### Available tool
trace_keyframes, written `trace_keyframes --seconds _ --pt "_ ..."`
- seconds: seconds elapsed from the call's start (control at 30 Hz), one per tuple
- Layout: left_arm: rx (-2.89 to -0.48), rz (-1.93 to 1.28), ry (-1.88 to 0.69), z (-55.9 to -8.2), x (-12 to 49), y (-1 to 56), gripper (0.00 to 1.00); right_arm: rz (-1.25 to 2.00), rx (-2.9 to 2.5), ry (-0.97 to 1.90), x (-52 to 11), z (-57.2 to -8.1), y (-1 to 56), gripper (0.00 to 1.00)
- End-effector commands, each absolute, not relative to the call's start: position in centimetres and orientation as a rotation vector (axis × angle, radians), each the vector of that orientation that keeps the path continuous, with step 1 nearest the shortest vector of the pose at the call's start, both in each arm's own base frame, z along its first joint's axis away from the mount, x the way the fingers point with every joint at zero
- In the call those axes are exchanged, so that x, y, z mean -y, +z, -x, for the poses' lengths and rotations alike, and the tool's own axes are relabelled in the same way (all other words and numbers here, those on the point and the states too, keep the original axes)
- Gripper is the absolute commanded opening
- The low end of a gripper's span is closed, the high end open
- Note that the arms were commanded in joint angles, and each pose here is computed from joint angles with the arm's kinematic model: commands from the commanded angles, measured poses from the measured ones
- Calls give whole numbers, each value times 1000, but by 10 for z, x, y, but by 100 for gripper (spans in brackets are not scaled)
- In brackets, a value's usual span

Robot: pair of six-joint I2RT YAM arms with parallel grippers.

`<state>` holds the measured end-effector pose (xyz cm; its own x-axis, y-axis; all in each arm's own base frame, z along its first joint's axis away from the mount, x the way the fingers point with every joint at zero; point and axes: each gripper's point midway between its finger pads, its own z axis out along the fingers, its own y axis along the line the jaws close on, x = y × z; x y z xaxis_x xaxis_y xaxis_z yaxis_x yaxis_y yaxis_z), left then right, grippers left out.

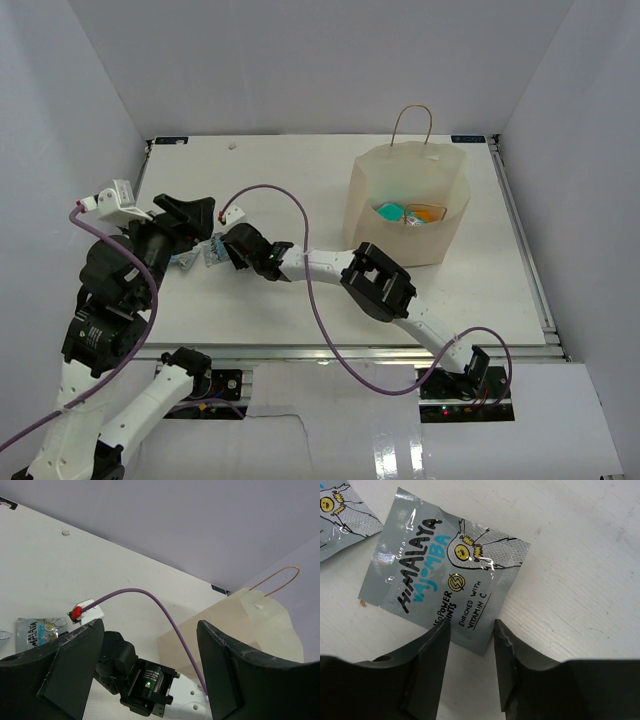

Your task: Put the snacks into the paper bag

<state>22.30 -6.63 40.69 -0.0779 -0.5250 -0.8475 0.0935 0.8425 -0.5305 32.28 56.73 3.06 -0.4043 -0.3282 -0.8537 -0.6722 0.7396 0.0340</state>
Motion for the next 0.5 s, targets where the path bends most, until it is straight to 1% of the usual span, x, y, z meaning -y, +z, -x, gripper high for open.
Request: trace_keyframes --seconds 0.0,0.03,0.13,0.17,0.47 --pt "-1592 348 -555 -219 70 403 87 832 -2188 354 -529 -304 -26 42" --pt "-1596 347 -558 -219 70 402 87 834 -2192 364 -529 -303 -26 41" --pt "-1607 352 -562 -219 71 398 87 834 -2194 370 -524 -306 -26 15" --pt "-1609 351 -563 -219 72 397 87 836 -2191 370 -523 -309 -25 8" --pt "-1666 347 -549 -226 77 374 88 863 -2156 471 -519 -320 2 8"
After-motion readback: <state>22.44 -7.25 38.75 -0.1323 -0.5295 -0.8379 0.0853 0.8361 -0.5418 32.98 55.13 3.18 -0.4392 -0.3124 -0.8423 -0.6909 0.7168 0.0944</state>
